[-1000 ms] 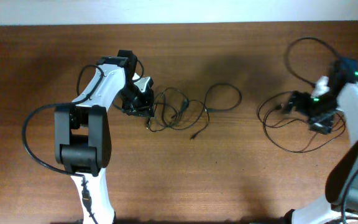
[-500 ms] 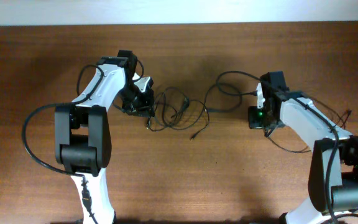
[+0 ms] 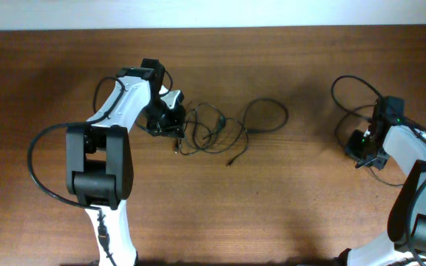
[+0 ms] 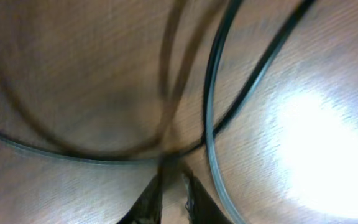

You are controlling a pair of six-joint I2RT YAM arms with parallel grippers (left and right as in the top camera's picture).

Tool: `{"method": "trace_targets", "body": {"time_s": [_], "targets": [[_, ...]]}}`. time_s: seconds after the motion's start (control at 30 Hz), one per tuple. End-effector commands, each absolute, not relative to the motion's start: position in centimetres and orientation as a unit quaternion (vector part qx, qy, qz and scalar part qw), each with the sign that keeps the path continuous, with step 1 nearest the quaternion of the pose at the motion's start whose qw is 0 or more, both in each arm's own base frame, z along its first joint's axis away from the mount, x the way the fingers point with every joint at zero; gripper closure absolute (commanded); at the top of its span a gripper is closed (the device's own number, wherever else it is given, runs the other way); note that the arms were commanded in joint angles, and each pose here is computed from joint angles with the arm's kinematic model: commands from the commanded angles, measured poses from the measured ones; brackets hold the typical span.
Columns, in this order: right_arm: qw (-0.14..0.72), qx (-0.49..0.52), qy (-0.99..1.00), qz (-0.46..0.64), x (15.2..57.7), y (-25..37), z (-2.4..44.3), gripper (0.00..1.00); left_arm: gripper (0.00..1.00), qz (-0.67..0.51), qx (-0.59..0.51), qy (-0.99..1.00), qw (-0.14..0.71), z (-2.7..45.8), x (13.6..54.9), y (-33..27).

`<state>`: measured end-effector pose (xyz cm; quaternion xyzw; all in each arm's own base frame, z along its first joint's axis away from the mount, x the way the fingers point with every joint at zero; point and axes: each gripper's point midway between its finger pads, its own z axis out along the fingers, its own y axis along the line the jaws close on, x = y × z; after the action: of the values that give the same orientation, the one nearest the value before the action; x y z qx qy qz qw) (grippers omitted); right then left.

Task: Untangle cables

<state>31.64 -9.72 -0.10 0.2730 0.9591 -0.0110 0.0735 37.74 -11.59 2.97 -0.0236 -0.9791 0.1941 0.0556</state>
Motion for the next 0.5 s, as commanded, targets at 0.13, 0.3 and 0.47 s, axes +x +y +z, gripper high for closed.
{"method": "trace_targets", "body": {"time_s": [0.13, 0.3, 0.47], "targets": [[0.078, 0.167, 0.957, 0.223, 36.2, -0.1, 10.0, 0.57, 0.89, 0.221, -0.067, -0.973, -0.002, 6.1, 40.1, -12.9], [0.025, 0.083, 0.955, 0.283, 34.2, 8.4, 9.9, 0.49, 0.9, 0.188, -0.076, -0.979, -0.001, 5.4, 39.9, -12.6], [0.01, 0.046, 0.954, 0.295, 33.4, 16.0, 9.9, 0.23, 1.0, 0.168, -0.092, -0.981, -0.009, 4.3, 39.9, -13.1]]}}
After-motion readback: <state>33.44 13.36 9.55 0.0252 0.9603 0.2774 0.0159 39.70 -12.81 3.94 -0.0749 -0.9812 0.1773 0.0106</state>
